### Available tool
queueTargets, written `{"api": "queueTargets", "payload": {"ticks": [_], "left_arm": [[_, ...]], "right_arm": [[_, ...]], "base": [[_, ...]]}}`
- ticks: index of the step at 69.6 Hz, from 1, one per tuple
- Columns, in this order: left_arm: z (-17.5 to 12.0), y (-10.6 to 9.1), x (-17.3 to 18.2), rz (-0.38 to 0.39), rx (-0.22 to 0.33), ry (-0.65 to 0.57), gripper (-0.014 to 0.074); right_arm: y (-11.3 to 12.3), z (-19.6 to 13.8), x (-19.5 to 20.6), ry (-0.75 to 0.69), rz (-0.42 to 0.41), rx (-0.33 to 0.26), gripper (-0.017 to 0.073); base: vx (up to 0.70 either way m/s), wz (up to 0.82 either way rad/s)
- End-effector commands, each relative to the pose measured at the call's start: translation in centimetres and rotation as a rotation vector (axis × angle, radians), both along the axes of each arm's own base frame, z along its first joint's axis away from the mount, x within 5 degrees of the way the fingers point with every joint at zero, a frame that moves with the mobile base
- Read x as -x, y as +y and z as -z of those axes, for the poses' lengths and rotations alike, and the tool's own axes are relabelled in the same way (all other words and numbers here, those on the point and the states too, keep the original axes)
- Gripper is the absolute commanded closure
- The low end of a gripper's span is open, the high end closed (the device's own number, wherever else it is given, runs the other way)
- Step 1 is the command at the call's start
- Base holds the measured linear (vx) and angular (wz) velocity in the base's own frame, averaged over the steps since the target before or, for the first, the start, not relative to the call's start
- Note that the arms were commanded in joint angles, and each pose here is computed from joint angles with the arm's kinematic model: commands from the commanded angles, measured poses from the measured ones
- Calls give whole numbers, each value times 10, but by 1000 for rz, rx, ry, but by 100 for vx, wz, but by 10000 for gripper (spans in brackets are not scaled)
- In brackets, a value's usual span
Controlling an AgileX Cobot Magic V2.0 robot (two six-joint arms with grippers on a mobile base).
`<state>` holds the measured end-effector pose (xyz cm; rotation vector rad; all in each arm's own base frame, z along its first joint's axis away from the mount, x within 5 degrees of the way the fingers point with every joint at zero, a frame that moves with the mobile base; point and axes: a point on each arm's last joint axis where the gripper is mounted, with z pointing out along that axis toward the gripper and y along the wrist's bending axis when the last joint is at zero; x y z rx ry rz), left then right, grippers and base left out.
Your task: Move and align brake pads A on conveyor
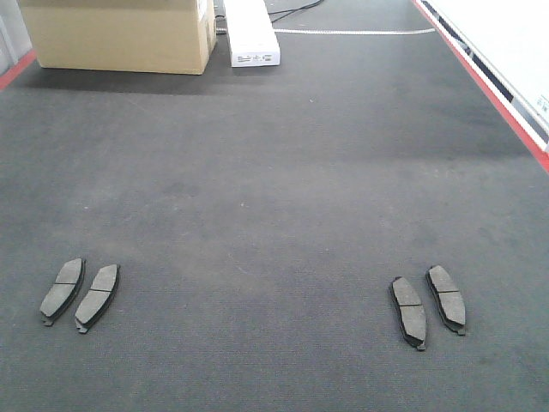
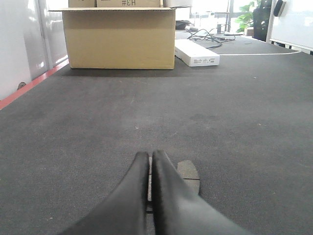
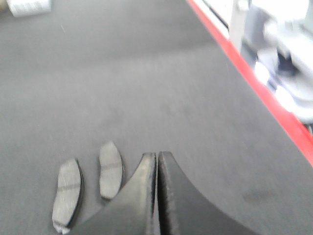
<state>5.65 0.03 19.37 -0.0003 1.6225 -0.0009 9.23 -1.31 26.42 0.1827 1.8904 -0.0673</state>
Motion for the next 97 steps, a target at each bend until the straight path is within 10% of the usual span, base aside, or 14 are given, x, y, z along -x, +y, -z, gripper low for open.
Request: {"api": "queueTargets", "payload": {"ticks": [1, 25, 97], "left_arm": [[-2, 0, 0, 5, 9, -74, 599], [-2, 0, 0, 5, 9, -74, 599], [-2, 0, 0, 5, 9, -73, 599]], "right_arm": [[2, 0, 4, -175, -31, 62, 571], [6, 71, 37, -305, -43, 112, 571], [5, 76, 37, -243, -32, 109, 571]], "base": [[0, 0], [0, 0], [0, 0]]}}
